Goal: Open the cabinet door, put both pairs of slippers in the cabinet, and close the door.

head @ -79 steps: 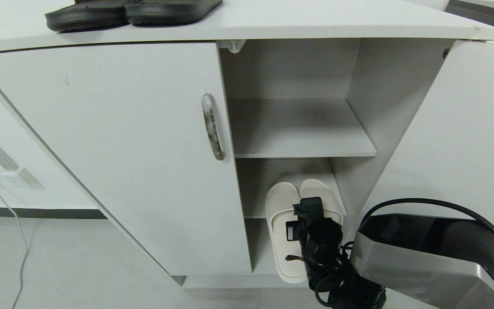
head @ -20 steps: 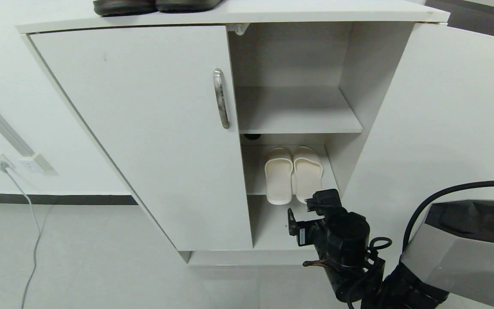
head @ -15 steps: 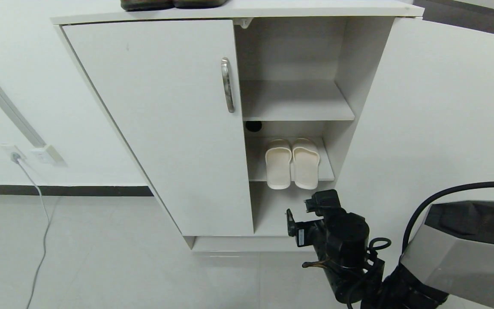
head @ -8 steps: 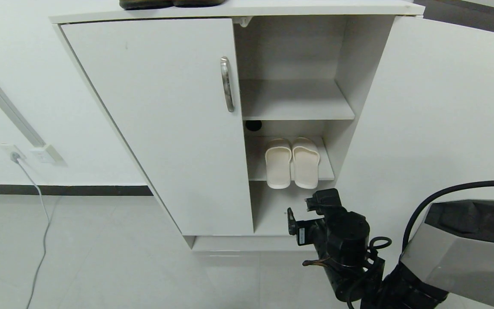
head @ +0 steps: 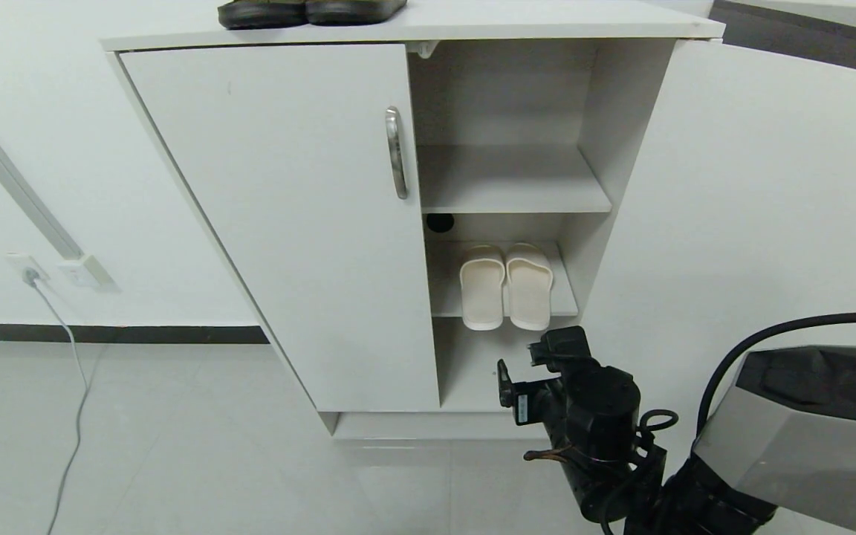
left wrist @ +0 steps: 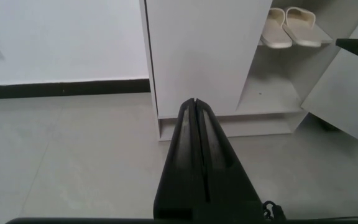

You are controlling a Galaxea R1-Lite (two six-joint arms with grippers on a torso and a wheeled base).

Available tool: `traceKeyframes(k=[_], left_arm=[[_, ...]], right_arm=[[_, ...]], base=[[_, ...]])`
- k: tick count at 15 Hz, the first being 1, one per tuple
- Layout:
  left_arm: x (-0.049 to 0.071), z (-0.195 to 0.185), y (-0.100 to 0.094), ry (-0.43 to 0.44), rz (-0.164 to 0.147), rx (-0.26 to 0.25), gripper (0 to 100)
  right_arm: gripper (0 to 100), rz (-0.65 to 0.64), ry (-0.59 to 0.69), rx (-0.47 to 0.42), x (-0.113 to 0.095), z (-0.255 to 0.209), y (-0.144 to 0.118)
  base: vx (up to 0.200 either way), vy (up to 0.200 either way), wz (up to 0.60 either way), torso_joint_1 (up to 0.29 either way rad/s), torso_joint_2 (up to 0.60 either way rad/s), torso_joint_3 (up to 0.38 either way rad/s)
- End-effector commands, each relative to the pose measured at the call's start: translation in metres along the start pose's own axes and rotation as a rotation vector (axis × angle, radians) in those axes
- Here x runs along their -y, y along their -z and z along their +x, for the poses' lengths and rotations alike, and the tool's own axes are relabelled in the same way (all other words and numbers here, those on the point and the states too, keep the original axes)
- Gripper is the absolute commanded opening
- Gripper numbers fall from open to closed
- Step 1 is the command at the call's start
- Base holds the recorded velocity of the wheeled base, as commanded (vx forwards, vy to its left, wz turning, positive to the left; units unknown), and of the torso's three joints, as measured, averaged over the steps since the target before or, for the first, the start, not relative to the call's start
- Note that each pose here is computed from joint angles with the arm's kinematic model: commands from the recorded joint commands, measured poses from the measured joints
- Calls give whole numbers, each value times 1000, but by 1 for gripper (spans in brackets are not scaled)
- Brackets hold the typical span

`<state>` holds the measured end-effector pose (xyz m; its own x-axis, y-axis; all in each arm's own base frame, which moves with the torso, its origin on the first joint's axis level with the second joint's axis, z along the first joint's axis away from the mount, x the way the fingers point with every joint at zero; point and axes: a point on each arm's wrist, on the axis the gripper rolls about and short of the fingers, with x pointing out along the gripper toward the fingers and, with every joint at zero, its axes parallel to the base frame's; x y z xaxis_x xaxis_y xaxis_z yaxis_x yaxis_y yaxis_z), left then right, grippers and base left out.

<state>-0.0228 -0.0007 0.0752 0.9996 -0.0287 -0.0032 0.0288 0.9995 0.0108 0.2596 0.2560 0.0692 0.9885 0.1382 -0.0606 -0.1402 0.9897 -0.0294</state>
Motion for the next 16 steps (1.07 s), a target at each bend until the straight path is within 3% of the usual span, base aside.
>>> traceKeyframes(k=[1, 9, 16], left_arm=[[0, 0, 0, -1, 0, -1, 0], [0, 0, 0, 0, 0, -1, 0], [0, 0, 0, -3, -3, 0, 0]], right_arm=[[100, -2, 2, -1, 0, 1, 1], [100, -6, -1, -4, 0, 0, 2], [100, -9, -1, -9, -1, 1, 5]], base=[[0, 0, 0, 7, 2, 168], [0, 0, 0, 0, 2, 193], [0, 0, 0, -1, 0, 11]])
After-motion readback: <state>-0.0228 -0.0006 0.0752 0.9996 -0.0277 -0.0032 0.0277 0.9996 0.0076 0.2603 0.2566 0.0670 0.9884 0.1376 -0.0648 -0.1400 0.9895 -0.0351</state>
